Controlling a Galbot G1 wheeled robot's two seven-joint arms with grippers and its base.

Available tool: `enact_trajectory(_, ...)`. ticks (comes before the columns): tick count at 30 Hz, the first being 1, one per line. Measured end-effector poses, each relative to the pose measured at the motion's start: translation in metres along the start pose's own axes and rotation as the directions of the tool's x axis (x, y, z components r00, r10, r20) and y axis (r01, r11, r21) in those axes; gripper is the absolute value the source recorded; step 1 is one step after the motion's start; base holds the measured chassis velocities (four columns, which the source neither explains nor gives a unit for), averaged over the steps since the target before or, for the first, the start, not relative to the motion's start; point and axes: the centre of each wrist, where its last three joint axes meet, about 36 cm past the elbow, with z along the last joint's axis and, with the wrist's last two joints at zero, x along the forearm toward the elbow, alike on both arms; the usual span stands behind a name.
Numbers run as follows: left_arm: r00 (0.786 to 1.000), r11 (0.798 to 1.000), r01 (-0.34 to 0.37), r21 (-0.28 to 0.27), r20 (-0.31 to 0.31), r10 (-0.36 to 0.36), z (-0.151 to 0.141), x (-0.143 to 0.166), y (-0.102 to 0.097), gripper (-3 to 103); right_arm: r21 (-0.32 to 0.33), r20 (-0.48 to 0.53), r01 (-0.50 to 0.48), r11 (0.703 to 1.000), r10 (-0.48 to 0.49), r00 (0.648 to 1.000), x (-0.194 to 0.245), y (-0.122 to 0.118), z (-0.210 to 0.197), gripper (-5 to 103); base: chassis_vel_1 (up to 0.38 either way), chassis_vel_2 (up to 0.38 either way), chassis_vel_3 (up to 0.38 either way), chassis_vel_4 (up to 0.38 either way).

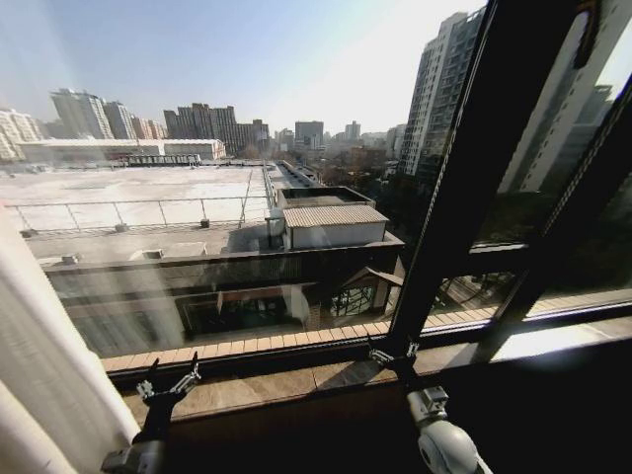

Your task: Open the curtains by pulling them apart, changing their state from closed to fully open.

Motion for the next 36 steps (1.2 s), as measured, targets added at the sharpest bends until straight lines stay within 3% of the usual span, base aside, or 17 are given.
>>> enact_trajectory(22,1.000,1.000,0.000,-0.004,-0.001,0.000,-0.0006,-0.0002,0.0014,100,0.000,0.000,0.000,1.000,0.000,1.000,0.0000,0.0000,0.0000,100,-0.014,-0.014,0.015,0.014)
enact_trajectory(36,1.000,1.000,0.001,-0.003,-0.002,-0.001,-0.0004,-0.0002,0.0014,100,0.000,0.000,0.000,1.000,0.000,1.000,0.0000,0.0000,0.0000,100,-0.219,-0.214,0.221,0.208)
